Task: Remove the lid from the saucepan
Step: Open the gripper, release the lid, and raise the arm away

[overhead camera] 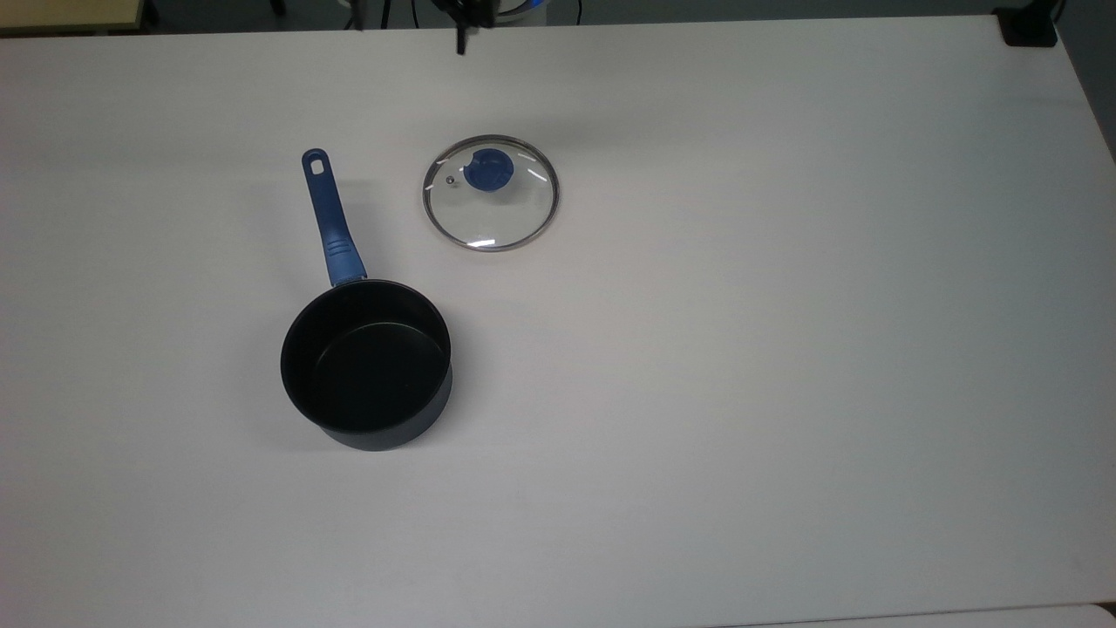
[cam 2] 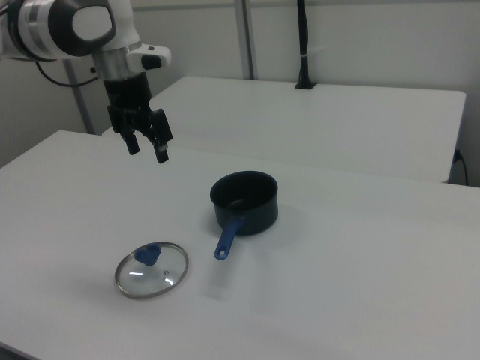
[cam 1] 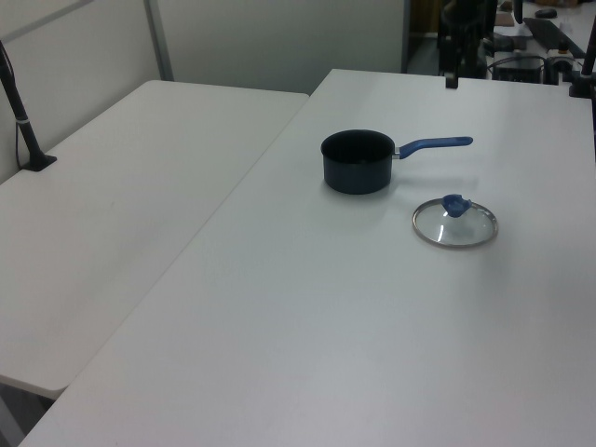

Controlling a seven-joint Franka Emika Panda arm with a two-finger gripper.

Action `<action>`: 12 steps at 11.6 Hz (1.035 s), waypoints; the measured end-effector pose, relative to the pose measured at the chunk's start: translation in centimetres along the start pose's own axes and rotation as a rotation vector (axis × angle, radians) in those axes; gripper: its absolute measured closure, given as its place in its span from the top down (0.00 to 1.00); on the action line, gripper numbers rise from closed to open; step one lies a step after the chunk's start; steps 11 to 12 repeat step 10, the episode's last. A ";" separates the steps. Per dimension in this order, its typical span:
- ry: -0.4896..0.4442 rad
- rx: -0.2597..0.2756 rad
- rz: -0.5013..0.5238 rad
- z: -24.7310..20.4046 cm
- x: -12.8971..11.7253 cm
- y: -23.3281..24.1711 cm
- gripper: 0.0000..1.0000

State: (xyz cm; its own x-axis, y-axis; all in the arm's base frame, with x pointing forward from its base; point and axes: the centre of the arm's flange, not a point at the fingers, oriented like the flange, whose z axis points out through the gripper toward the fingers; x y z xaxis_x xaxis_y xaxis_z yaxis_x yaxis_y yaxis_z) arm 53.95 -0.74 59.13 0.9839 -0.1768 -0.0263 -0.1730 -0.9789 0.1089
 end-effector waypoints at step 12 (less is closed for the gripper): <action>0.099 0.080 -0.064 -2.2 0.6 2.7 1.00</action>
